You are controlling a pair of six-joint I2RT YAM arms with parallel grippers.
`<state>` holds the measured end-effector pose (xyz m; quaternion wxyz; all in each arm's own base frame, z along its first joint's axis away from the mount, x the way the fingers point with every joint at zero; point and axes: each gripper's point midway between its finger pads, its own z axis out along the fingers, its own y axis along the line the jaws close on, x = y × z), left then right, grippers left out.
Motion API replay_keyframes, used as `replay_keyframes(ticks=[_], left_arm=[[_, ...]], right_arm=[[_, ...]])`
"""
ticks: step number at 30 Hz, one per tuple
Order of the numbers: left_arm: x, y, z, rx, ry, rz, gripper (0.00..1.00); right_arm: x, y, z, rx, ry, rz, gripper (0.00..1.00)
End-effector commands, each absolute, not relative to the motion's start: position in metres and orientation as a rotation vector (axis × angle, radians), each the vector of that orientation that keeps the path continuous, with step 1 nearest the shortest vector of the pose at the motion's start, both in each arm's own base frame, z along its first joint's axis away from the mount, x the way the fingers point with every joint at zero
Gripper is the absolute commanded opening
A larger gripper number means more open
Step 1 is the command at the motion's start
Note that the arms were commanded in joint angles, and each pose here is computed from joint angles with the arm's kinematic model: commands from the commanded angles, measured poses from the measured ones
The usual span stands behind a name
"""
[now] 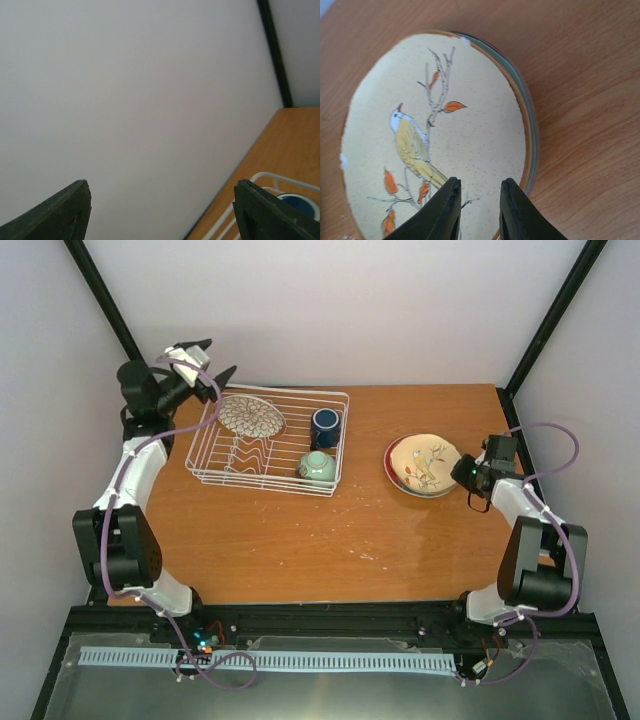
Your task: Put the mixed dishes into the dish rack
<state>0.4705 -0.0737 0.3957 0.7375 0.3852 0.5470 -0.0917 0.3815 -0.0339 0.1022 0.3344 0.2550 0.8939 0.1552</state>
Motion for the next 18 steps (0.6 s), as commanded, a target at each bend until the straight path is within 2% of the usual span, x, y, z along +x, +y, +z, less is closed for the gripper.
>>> replay_keyframes(ticks=[1,7,18], left_arm=[[0.444,-0.124,0.393,0.872,1.287,-0.391,0.78],[0.419,-0.176,0.372,0.909,1.328,-0.442,0.79],[0.409,-0.208,0.347,0.951,1.385,-0.517,0.79]], right_arm=[[0.385,-0.037,0.087,0.722,2.4,0.389,0.21],[0.392,-0.034,0.081,0.724,2.419,0.42,0.21],[0.378,-0.039,0.095,0.767,2.401,0.372,0.21]])
